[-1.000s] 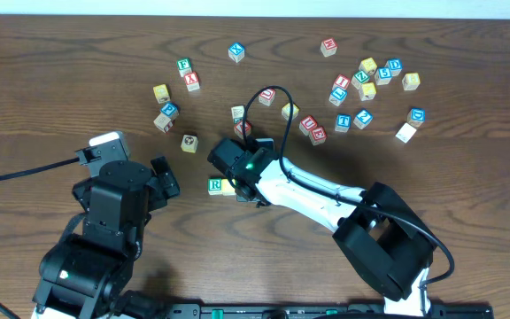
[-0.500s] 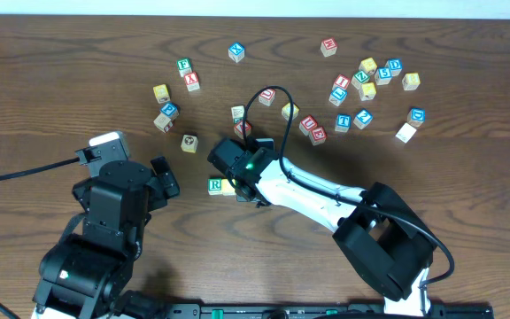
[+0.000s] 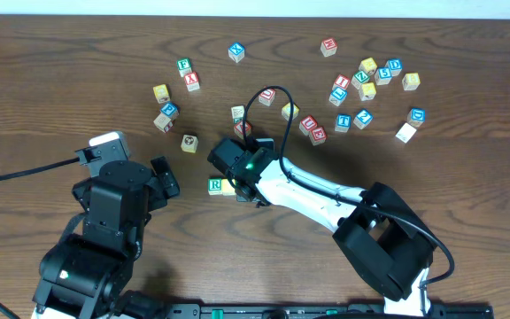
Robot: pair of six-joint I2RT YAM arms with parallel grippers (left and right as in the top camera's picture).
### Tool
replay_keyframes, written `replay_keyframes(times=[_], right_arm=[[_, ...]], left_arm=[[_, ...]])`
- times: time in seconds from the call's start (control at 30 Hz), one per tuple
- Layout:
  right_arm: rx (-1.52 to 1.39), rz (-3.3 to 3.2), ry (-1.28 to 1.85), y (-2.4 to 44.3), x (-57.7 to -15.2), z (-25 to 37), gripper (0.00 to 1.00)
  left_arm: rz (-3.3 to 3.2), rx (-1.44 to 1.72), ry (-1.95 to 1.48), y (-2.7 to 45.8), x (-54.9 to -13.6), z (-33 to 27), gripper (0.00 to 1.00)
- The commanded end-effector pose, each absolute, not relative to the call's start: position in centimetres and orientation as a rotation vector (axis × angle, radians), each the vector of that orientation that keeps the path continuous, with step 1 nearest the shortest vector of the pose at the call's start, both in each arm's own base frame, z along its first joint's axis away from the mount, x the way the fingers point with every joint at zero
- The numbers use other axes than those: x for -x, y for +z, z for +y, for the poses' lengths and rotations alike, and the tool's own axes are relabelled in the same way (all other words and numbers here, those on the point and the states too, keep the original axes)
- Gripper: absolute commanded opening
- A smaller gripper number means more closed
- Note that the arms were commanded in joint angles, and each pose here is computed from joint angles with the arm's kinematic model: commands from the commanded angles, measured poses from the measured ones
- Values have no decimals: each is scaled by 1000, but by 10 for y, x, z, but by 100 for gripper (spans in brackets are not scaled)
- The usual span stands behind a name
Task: Spell out ROBOT
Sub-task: 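Lower the yellow O block to the right of the B block, then open the right gripper and release the yellow O block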
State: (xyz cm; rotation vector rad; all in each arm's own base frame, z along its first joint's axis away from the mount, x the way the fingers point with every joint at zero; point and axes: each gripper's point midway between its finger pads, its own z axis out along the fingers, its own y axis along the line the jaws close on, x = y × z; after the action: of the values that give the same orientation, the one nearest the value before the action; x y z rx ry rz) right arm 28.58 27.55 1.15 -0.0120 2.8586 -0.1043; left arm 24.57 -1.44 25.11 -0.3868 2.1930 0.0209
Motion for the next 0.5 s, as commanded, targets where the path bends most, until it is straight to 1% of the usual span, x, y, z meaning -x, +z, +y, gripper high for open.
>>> replay_keyframes(times=[0.0,0.17,0.47], right_arm=[[-7,2857,-142,6,-288,268,40],[-7,2857,-142,7,-288,268,38],[-12,2841,-112,20,-289,269,40]], left_arm=[[2169,386,33,261,-247,-11,99],[2169,386,33,261,-246,-11,99],[2169,386,33,261,-247,-11,99]])
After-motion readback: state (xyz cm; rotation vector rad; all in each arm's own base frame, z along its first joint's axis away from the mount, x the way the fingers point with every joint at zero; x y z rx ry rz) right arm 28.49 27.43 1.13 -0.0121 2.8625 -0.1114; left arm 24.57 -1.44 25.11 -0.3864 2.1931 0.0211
